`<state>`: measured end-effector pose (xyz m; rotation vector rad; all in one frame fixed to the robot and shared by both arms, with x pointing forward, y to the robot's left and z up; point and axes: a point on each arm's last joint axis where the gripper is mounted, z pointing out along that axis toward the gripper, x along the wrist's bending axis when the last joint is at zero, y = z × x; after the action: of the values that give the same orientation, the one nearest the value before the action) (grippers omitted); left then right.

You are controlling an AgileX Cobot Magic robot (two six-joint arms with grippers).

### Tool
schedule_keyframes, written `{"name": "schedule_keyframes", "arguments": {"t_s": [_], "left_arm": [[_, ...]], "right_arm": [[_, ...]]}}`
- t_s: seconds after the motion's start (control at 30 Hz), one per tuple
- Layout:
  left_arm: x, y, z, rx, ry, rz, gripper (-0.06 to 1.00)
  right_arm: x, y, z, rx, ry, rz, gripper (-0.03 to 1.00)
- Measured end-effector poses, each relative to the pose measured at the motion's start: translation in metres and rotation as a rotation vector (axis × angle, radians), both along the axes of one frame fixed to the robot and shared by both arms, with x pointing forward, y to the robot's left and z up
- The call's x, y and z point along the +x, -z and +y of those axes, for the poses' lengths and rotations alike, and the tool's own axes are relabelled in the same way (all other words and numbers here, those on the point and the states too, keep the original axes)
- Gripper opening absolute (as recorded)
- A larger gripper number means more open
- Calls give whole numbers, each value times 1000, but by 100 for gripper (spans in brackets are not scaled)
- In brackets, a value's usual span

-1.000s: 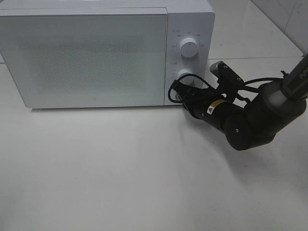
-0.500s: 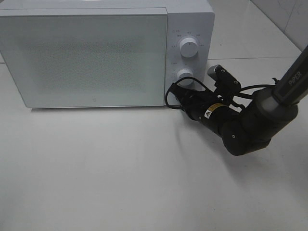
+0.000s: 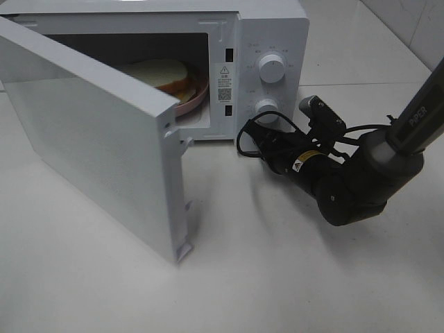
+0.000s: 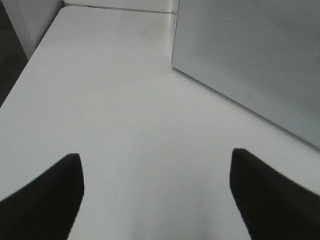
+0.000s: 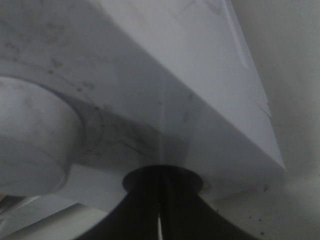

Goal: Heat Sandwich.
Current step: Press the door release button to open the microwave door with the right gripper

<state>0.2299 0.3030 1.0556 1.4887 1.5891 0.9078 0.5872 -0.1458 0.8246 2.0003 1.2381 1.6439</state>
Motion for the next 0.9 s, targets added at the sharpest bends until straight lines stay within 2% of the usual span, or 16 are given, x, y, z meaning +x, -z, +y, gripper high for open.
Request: {"name": "schedule_keyframes", "arguments": {"t_s": [0.43,0.67,0.9], "left_arm": [[0,0,0,0,0,0,76],[0,0,0,0,0,0,76],[0,0,0,0,0,0,76]], "right_arm": [[0,0,0,10,10,4,1],[0,0,1,95,38,30,1],[0,0,1,99,39,32,1]]}}
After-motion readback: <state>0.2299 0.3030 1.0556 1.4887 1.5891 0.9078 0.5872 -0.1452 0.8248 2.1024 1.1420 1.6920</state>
